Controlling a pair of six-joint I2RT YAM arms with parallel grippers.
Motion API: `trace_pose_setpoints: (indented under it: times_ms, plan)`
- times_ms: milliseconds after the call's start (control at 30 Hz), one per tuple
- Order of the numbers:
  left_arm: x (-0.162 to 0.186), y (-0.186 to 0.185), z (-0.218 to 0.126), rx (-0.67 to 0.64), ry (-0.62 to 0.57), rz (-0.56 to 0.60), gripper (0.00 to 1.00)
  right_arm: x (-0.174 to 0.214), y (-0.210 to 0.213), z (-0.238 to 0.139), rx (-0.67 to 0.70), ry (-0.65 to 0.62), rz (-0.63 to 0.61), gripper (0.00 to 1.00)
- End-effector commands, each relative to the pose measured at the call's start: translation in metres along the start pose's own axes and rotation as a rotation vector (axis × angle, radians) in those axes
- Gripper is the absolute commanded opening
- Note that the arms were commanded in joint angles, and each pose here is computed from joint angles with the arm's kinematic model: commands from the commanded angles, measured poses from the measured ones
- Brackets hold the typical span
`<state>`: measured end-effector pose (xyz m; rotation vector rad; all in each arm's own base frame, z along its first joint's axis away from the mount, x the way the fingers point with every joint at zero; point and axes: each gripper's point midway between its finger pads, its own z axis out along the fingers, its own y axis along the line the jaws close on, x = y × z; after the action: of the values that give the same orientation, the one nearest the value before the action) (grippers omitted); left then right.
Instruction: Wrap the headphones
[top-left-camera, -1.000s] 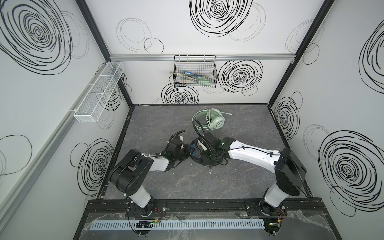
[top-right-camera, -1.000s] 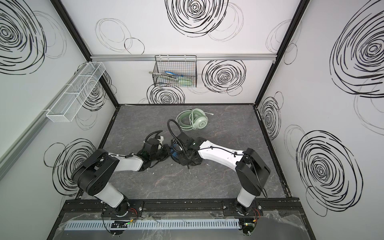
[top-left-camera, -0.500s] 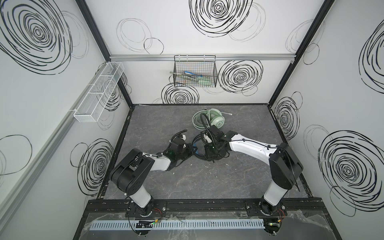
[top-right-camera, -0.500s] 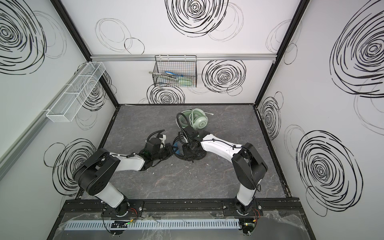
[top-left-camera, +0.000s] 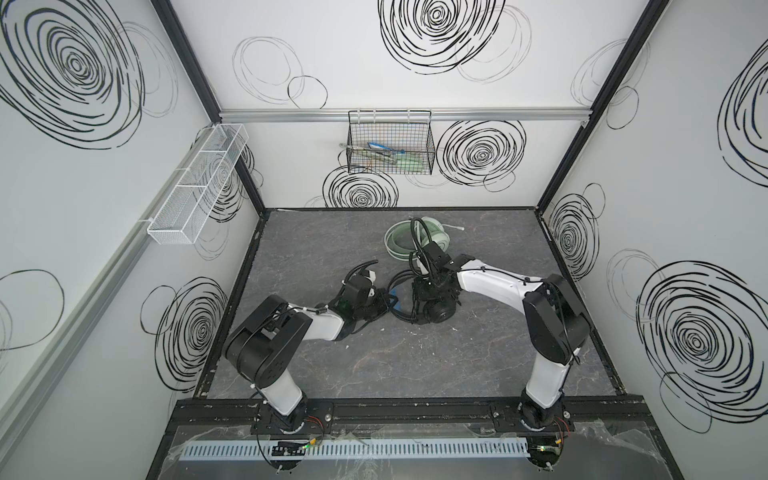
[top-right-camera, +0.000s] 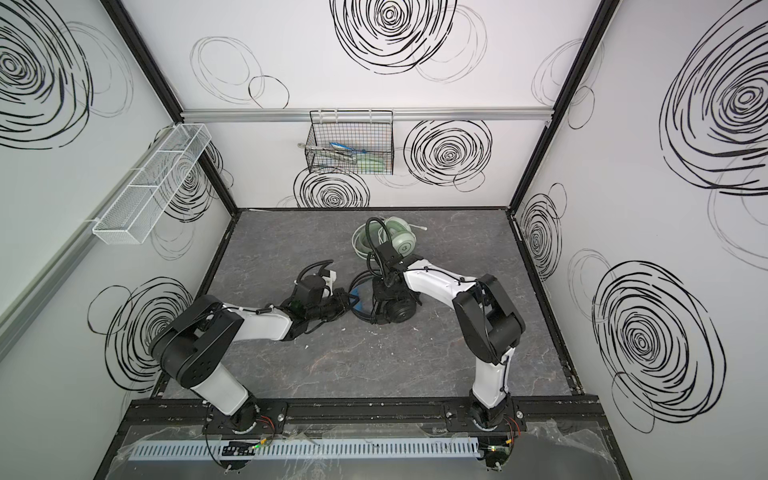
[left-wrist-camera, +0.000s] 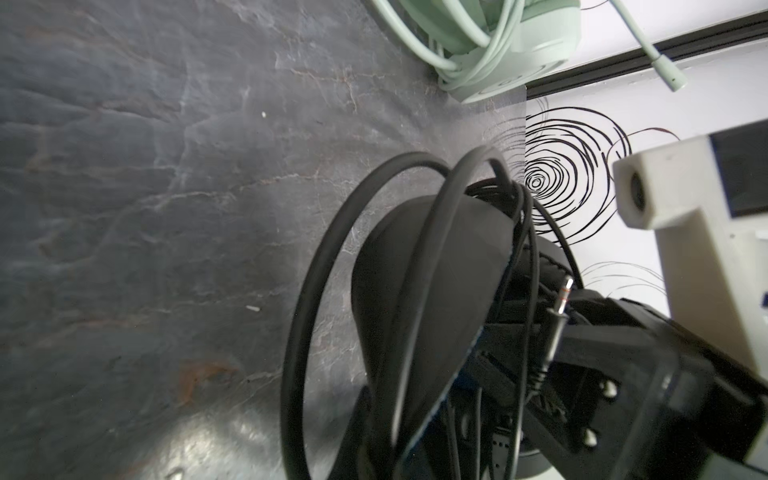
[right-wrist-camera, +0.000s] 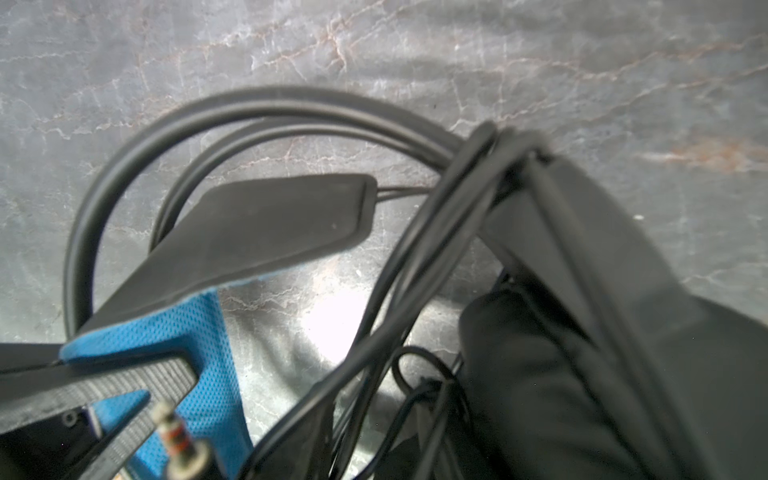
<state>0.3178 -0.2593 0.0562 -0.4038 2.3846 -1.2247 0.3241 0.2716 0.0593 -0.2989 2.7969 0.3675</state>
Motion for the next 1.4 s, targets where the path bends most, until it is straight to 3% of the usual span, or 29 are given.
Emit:
trace_pose_setpoints:
  times_ms: [0,267,500,1000,1367]
  plan:
    - [0.037,0.008,-0.004,0.013,0.156,0.053,0.00,-0.011,-0.049,0.006,0.206,-0.047,0.012,0.40]
    - [0.037,0.008,-0.006,0.019,0.164,0.059,0.00,-0.023,-0.029,-0.025,0.205,-0.119,-0.047,0.57]
    - [0.036,0.010,-0.007,0.017,0.168,0.060,0.00,-0.034,-0.020,-0.050,0.187,-0.171,-0.040,0.64]
    - [0.033,0.012,-0.008,0.011,0.166,0.056,0.00,-0.046,0.003,-0.088,0.117,-0.263,-0.046,0.66]
    - [0.031,0.012,-0.006,0.007,0.163,0.055,0.00,-0.040,0.052,-0.129,-0.083,-0.308,-0.177,0.64]
